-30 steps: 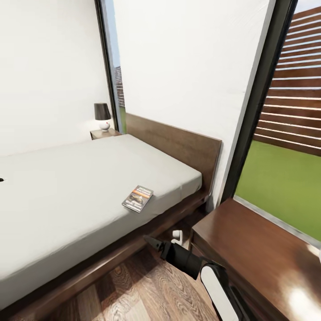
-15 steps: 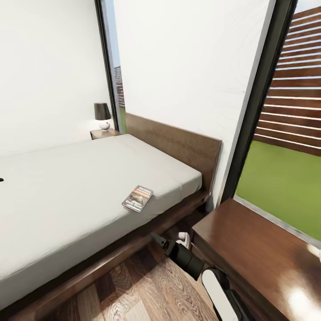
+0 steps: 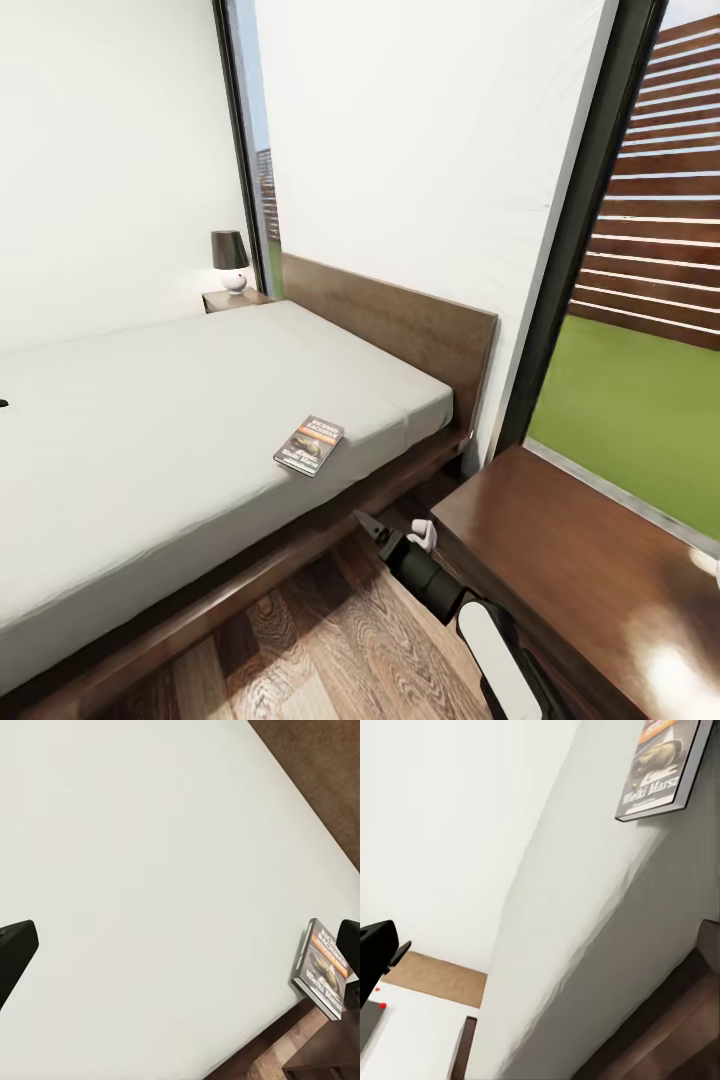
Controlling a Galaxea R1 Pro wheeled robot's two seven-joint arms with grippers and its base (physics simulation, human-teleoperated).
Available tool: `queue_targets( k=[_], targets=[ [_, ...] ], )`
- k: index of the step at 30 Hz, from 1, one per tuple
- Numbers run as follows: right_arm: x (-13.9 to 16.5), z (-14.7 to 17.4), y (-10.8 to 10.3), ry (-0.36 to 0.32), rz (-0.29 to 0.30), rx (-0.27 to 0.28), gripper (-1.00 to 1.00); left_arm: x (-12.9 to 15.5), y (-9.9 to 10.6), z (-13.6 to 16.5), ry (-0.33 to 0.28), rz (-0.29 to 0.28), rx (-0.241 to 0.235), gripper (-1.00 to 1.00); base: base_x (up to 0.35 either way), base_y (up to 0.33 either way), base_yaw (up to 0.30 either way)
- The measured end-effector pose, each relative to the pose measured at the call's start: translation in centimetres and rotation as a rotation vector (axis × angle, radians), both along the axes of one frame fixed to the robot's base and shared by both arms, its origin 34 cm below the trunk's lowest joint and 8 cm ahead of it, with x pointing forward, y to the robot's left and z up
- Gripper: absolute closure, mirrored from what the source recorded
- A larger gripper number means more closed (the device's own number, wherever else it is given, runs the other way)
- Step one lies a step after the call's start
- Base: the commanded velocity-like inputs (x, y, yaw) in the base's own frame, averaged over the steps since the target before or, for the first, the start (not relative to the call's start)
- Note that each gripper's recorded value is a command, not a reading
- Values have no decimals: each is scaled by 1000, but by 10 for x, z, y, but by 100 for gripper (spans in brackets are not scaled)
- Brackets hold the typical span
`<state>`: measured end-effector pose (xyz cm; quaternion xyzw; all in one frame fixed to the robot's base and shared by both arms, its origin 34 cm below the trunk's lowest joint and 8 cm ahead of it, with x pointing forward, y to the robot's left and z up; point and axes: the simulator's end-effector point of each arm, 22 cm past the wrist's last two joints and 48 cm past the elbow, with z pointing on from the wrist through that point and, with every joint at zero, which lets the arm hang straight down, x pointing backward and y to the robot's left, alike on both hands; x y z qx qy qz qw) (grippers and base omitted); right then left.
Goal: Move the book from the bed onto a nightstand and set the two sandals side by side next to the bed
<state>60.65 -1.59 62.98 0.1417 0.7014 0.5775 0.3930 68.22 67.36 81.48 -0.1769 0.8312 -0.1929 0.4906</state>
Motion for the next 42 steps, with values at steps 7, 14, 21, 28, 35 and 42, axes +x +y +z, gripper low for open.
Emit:
queue_targets(
  k=[7, 14, 21, 28, 35, 42],
  targets=[
    [1, -3, -2, 11, -7, -8, -100, 0, 0, 0, -1, 0, -1, -100, 0, 0, 0],
    [0, -11, -2, 32, -7, -12, -100, 0, 0, 0, -2, -1, -1, -100, 0, 0, 0],
    [-4, -23, 1, 72, -5, 8, -100, 0, 0, 1, -3, 0, -1, -100, 2, 0, 0],
    [-4, -25, 1, 89, -9, 34, -100, 0, 0, 1, -1, 1, 0, -100, 66, 36, 0],
    [-4, -25, 1, 91, -8, 36, -100, 0, 0, 0, -1, 0, 0, -100, 115, 98, 0],
    [-4, -25, 1, 91, -8, 37, -100, 0, 0, 1, -2, 0, -1, -100, 128, 117, 0]
  ],
)
